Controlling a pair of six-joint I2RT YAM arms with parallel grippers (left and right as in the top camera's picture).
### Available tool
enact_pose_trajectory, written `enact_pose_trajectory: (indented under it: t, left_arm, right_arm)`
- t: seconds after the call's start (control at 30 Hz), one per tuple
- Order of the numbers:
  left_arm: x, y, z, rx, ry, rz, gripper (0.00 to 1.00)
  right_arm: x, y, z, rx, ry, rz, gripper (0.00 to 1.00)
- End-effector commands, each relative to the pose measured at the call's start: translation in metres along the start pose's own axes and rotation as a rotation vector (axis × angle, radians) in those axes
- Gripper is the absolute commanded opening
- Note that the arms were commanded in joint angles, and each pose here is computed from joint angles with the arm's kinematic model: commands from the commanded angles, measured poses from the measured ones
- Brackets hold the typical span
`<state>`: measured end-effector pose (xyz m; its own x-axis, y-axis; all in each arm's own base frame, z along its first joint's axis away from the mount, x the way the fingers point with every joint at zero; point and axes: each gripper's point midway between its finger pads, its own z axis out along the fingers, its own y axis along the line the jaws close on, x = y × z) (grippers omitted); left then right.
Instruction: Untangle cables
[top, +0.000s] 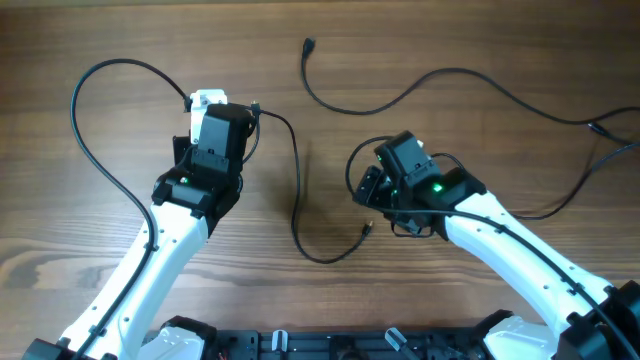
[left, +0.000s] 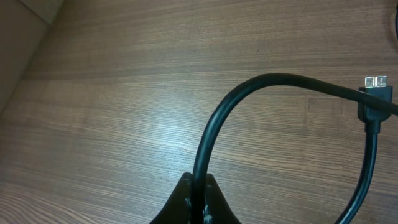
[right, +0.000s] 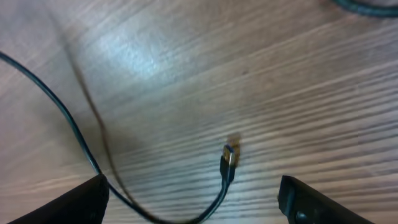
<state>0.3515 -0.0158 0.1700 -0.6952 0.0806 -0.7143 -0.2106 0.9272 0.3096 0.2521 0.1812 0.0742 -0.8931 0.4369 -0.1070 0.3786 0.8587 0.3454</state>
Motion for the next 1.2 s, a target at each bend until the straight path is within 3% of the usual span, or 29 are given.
enact_pose_trajectory:
  t: [0.0, 0.2, 0.3, 0.63, 1.0, 1.13, 1.17]
  left_arm:
    - [-0.003, 0.006, -0.004, -0.016, -0.013, -0.021, 0.04]
    - [0.011, 0.006, 0.0, -0.029, 0.037, -0.116, 0.04]
    - [0.026, 0.006, 0.003, -0.046, 0.091, -0.145, 0.04]
    - [0.052, 0.012, 0.002, -0.088, 0.187, -0.205, 0.04]
    - [0.065, 0.013, 0.003, -0.103, 0.22, -0.21, 0.04]
    - [0.065, 0.013, 0.003, -0.103, 0.22, -0.21, 0.04]
    - [0.065, 0.013, 0.003, -0.104, 0.22, -0.21, 0.04]
  right_arm:
    - [0.017, -0.013, 0.011, 0.026, 0.041, 0.009, 0.87]
    - [0.031, -0.028, 0.037, 0.037, 0.097, -0.075, 0.87]
    - [0.032, -0.019, 0.046, -0.01, 0.115, -0.141, 0.79]
    - [0.063, -0.02, 0.087, 0.034, 0.208, -0.24, 0.69]
    - [0.076, -0.026, 0.094, 0.076, 0.223, -0.266, 0.39]
    - [0.076, -0.027, 0.094, 0.083, 0.217, -0.273, 0.39]
    - [0.076, -0.027, 0.094, 0.084, 0.219, -0.273, 0.44]
